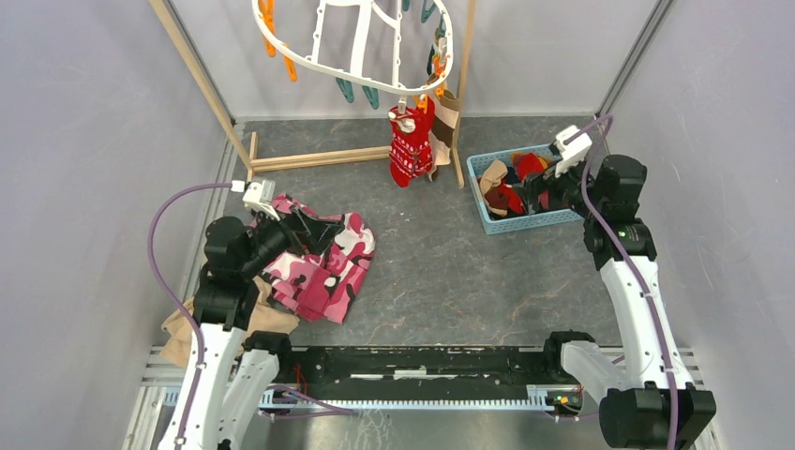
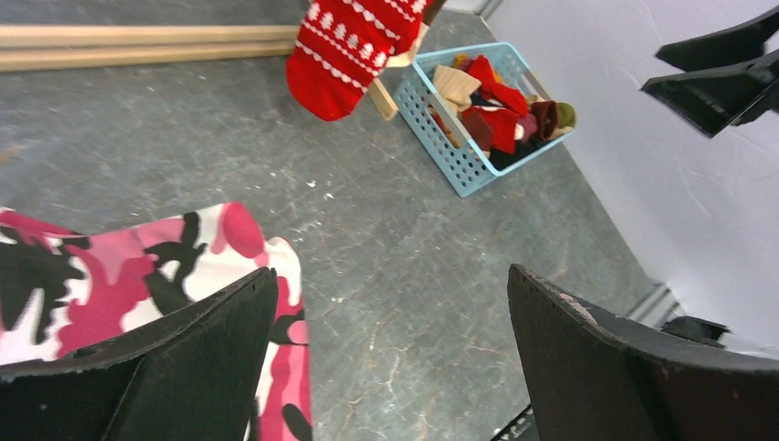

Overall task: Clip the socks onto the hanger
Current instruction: Pick up the sock from the bin.

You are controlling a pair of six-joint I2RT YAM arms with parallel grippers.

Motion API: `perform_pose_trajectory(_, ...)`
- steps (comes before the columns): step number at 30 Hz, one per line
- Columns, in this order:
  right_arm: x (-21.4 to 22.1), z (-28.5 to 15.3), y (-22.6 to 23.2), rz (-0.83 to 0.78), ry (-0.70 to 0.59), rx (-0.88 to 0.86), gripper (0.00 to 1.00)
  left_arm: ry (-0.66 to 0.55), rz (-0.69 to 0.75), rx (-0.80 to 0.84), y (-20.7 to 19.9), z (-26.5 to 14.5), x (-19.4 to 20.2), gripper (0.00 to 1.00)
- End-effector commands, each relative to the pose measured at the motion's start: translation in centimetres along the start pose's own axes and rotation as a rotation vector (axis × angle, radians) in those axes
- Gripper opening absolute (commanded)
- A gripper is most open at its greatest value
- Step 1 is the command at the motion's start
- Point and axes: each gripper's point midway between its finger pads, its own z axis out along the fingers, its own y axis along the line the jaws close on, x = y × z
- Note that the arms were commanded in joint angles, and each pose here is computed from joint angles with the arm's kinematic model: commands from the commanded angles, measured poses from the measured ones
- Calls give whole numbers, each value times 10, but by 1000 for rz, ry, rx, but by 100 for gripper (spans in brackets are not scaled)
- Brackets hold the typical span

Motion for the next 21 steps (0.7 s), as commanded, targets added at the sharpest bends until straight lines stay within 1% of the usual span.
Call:
perform_pose_trajectory(1,5,6,70,-243,-80,-381,98,50,-7,64,-25,26,15,100)
perform_pose_trajectory(2,12,7,81,-285,-77,-439,98,85,19,59,-33,34,28,100)
perform_pose_trajectory(3,18,8,89,-298,-73,-470,98,132,62,76,-51,42,47,100)
perform_pose_trajectory(4,21,10,92,-306,-72,-485,98,154,100,66,-60,47,59,100)
perform_pose_trajectory(7,35,12,102,-351,-84,-531,98,165,161,66,-74,57,80,100)
perform_pose_trajectory(8,39,13,106,-362,-88,-552,98,145,163,108,-79,59,85,100)
perform_pose_trajectory(10,48,17,111,-367,-89,-593,98,60,162,186,-86,60,83,100)
perform_pose_trajectory(12,55,22,114,-315,-82,-612,98,-24,177,246,-89,59,82,100)
perform_pose_trajectory(14,59,25,116,-282,-83,-615,98,-81,175,258,-85,59,79,100)
perform_pose_trajectory(15,62,27,116,-266,-86,-608,98,-93,173,245,-80,62,76,100)
perform_pose_trajectory(17,68,30,115,-254,-94,-584,98,-78,143,253,-74,68,71,100)
perform_pose_trajectory(19,72,34,112,-247,-91,-552,98,-61,76,299,-67,73,64,100)
perform_pose_trajectory(21,73,39,105,-217,-71,-514,98,-79,13,296,-51,78,50,99)
